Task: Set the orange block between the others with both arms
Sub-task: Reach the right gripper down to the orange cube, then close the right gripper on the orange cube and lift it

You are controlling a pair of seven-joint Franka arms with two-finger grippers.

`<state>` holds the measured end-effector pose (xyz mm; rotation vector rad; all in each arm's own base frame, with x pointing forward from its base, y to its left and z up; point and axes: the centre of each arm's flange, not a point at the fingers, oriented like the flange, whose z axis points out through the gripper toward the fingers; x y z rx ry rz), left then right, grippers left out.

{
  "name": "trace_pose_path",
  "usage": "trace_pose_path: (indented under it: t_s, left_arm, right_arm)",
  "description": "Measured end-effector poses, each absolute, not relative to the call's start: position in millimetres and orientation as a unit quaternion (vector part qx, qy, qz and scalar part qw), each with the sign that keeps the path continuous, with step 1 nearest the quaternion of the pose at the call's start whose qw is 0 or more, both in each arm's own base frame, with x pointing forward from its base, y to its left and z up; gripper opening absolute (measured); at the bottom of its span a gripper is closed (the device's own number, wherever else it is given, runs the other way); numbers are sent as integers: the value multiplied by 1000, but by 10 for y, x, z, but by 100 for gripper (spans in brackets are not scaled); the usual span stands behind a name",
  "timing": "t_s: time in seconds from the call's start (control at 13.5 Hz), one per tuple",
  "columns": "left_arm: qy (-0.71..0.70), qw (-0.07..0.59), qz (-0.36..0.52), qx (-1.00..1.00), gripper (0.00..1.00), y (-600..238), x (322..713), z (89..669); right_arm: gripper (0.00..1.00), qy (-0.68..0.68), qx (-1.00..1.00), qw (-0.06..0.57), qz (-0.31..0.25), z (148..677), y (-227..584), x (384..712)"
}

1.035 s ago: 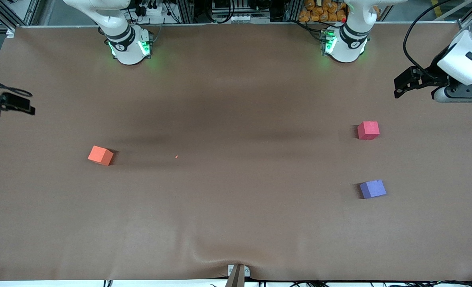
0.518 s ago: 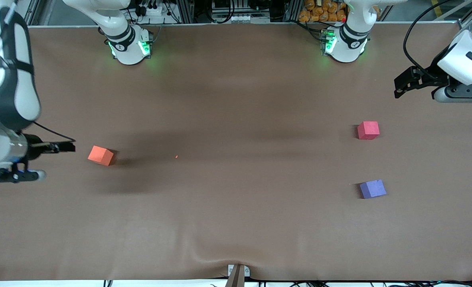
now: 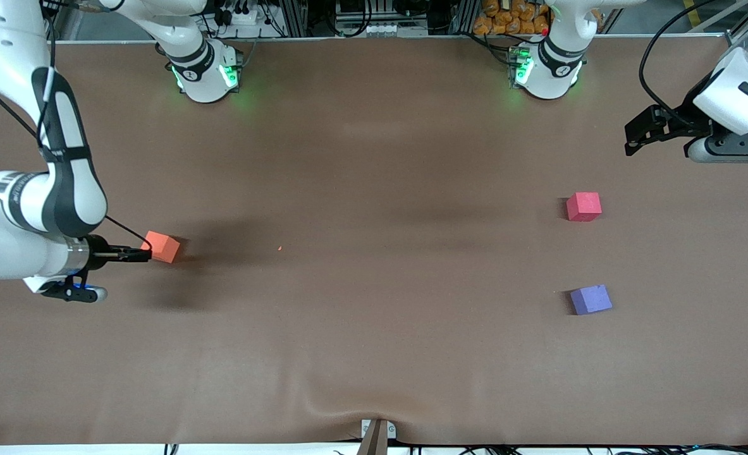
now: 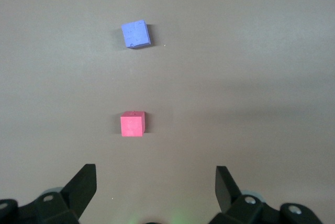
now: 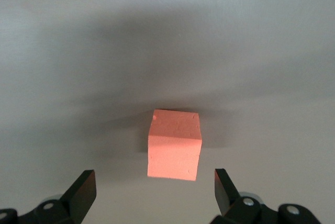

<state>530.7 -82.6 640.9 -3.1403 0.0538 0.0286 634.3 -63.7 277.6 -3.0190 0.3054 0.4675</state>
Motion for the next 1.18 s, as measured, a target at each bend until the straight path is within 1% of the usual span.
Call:
trace_pose_path:
  t_s: [0.37,0.67,0.96,1.18]
  left_arm:
    - [0,0,9,-1000,100,-619,5335,6412]
    - [6,0,9,-1000,100,-683,5327,6413]
    - [27,1,9,-1000,100,-919,5293,6411]
    - [25,1,9,-1000,100,-900,5296,6411]
  right_arm:
    - [100,117,-980,32,158,2423,-654,6312]
    - [100,118,-977,31,172,2240,-661,6277]
    - [100,119,-974,30,189,2024,-658,6230]
    - [100,119,-973,30,195,1956,-657,6215]
